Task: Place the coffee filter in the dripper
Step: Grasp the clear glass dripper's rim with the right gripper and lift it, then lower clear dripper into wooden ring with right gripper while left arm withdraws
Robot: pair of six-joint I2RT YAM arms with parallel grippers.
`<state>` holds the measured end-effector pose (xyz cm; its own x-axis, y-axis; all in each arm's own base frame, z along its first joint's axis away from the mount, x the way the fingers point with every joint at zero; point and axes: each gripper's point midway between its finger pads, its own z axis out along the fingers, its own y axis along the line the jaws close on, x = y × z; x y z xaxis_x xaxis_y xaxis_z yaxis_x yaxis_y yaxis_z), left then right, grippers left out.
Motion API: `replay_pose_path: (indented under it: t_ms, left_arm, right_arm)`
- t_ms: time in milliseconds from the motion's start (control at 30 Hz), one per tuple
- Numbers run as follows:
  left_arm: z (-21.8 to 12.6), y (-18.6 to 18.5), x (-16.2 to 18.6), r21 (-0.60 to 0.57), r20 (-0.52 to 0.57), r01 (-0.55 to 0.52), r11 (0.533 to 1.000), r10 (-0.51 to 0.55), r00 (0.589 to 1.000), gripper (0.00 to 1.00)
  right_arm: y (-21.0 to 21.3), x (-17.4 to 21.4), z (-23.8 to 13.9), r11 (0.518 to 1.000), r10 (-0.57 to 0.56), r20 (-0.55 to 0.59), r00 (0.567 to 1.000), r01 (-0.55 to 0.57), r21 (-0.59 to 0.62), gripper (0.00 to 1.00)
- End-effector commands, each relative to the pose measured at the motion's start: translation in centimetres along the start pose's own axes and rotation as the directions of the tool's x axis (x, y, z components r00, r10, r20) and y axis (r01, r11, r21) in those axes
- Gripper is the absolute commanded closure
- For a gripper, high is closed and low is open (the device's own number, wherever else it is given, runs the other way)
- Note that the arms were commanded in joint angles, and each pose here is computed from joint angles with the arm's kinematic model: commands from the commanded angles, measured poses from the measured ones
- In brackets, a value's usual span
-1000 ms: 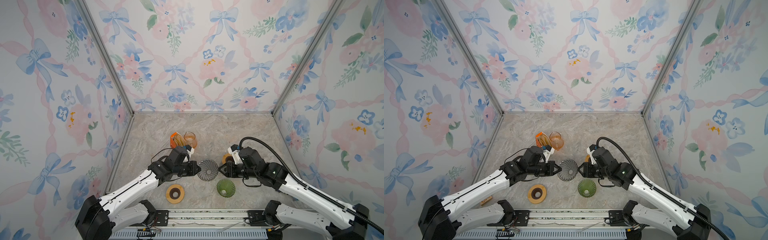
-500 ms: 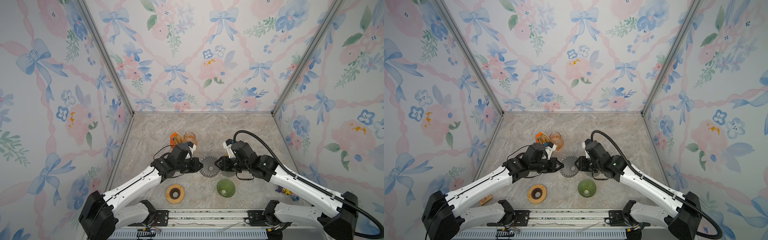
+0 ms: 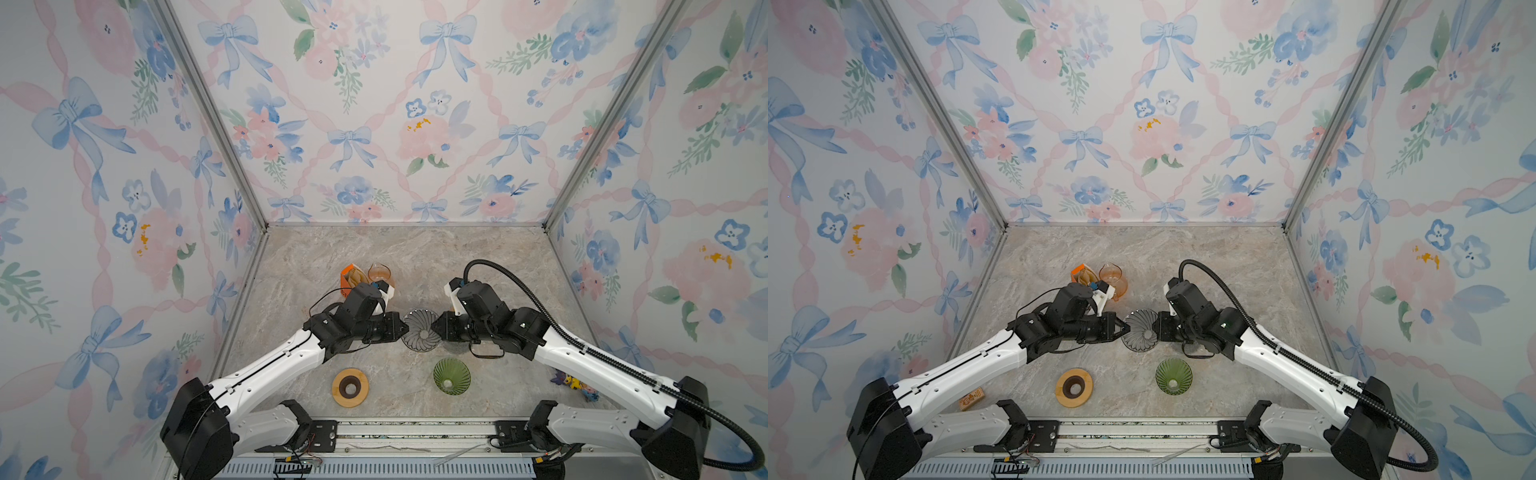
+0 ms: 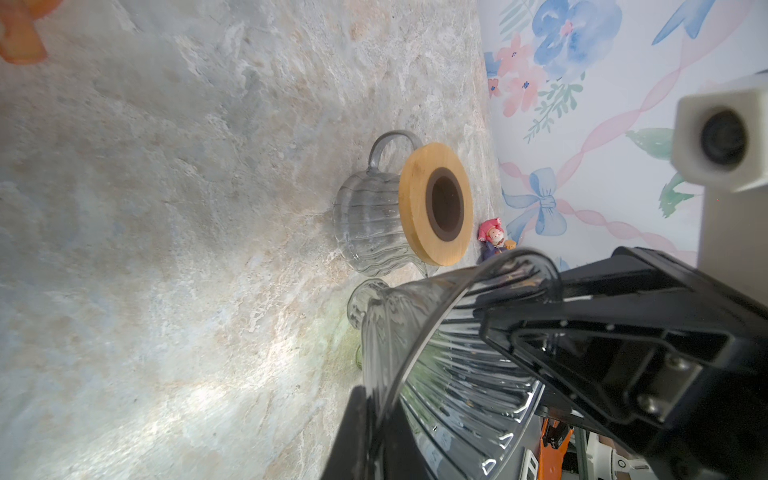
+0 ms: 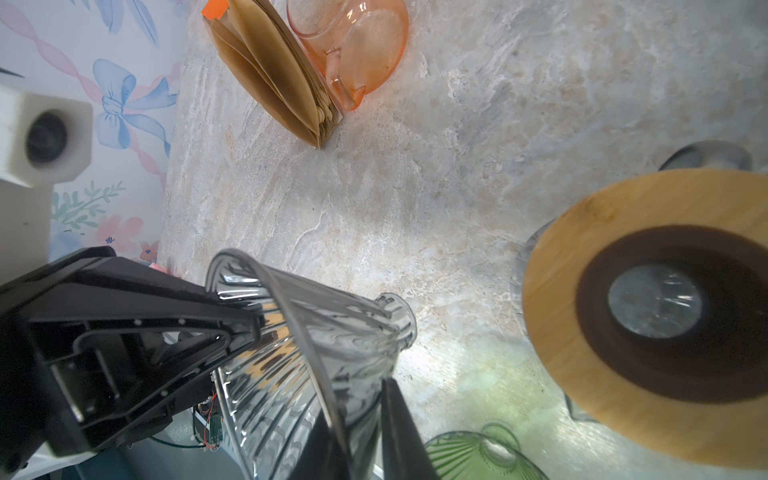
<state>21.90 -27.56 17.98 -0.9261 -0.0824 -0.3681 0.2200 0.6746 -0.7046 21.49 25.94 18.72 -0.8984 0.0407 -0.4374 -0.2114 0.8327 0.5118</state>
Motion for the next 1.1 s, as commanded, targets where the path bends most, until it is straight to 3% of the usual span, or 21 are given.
replay_pose_path:
  t_ms: [0,200,367,467,533,600,767,1067]
  left_arm:
    - [-0.2,-1.3,-1.1,0.024,0.032,-0.002,1.000,0.001,0.999,0.88]
    - [-0.3,-2.5,-1.1,0.045,0.030,-0.021,0.999,0.019,0.999,0.84]
    - [-0.6,-3.3,-1.1,0.065,0.033,-0.064,0.996,0.062,0.998,0.68]
    - [-1.6,-4.2,-1.1,0.091,0.055,-0.150,0.985,0.145,0.988,0.44]
    - [-2.7,-4.7,-1.6,0.093,0.102,-0.205,0.974,0.195,0.975,0.18]
    - [-3.7,-5.2,-2.2,0.089,0.149,-0.257,0.962,0.243,0.959,0.03]
    - [-5.4,-6.1,-2.8,0.087,0.234,-0.373,0.924,0.345,0.909,0.02]
    - [-5.9,-7.8,-2.5,0.149,0.290,-0.480,0.864,0.426,0.857,0.02]
  right_arm:
    - [0.1,-0.6,-0.6,1.000,-0.010,0.027,1.000,0.009,0.025,0.85]
    - [0.0,-0.7,-0.7,1.000,0.003,0.041,0.999,-0.004,0.019,0.88]
    - [-0.1,-1.3,-1.5,0.999,0.035,0.078,0.996,-0.035,0.002,0.90]
    - [-0.8,-1.8,-2.4,0.998,0.059,0.100,0.993,-0.059,0.000,0.90]
    - [-1.2,-2.1,-3.1,0.998,0.066,0.110,0.992,-0.067,0.002,0.90]
    - [-1.8,-2.3,-3.8,0.997,0.075,0.114,0.991,-0.076,0.004,0.90]
    - [-3.4,-2.6,-5.3,0.993,0.113,0.106,0.988,-0.115,0.016,0.90]
    - [-6.6,-3.0,-6.7,0.979,0.190,0.078,0.979,-0.195,0.063,0.89]
